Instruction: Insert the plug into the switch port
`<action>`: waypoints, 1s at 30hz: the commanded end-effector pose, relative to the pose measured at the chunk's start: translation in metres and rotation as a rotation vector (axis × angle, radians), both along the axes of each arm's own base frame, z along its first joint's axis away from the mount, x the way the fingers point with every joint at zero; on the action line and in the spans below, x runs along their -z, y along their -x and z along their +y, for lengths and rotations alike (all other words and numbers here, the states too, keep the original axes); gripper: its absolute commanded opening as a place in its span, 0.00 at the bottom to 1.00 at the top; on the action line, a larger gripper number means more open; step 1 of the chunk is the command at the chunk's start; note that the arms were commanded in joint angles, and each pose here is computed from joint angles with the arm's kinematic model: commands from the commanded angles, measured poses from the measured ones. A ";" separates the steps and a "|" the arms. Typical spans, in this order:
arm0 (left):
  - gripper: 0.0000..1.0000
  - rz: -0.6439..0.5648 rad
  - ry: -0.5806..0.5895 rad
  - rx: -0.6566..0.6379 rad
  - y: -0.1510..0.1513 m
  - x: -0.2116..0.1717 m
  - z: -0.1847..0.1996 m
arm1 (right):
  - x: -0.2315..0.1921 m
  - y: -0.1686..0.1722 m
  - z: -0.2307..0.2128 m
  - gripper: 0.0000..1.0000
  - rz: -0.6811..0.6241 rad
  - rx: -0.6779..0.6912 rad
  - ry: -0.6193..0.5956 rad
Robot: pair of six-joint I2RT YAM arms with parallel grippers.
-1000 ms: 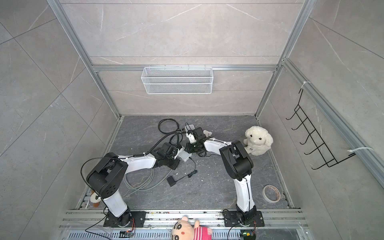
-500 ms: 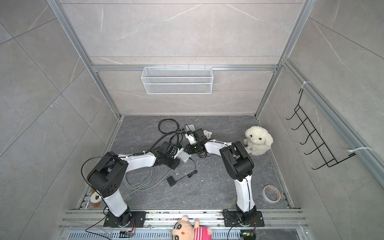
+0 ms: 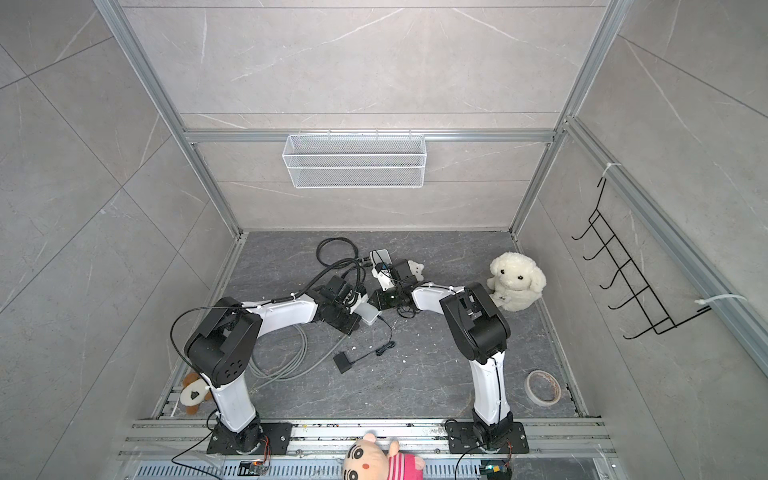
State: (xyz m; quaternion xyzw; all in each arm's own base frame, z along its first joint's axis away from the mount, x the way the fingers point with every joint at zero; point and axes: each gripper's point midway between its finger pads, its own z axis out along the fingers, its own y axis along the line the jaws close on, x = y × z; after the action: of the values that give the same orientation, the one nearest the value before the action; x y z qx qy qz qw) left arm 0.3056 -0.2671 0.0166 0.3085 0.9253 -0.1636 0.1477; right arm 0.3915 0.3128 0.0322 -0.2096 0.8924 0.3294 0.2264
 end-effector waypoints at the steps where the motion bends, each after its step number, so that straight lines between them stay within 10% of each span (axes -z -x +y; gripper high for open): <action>1: 0.00 -0.215 0.065 -0.039 -0.063 0.011 -0.024 | 0.039 0.165 0.029 0.18 0.560 -0.269 -0.056; 23: 0.00 -0.300 0.159 0.037 -0.116 -0.029 -0.055 | 0.026 0.208 0.046 0.18 0.622 -0.460 -0.082; 30: 0.10 -0.259 0.152 0.024 -0.096 -0.029 -0.045 | 0.015 0.158 0.042 0.22 0.516 -0.344 -0.020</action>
State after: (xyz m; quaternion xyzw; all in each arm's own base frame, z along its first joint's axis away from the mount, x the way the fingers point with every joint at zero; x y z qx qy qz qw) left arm 0.3072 -0.2687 0.0184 0.3217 0.9264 -0.1853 0.0632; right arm 0.3887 0.3112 0.0354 -0.2287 0.8952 0.3155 0.2164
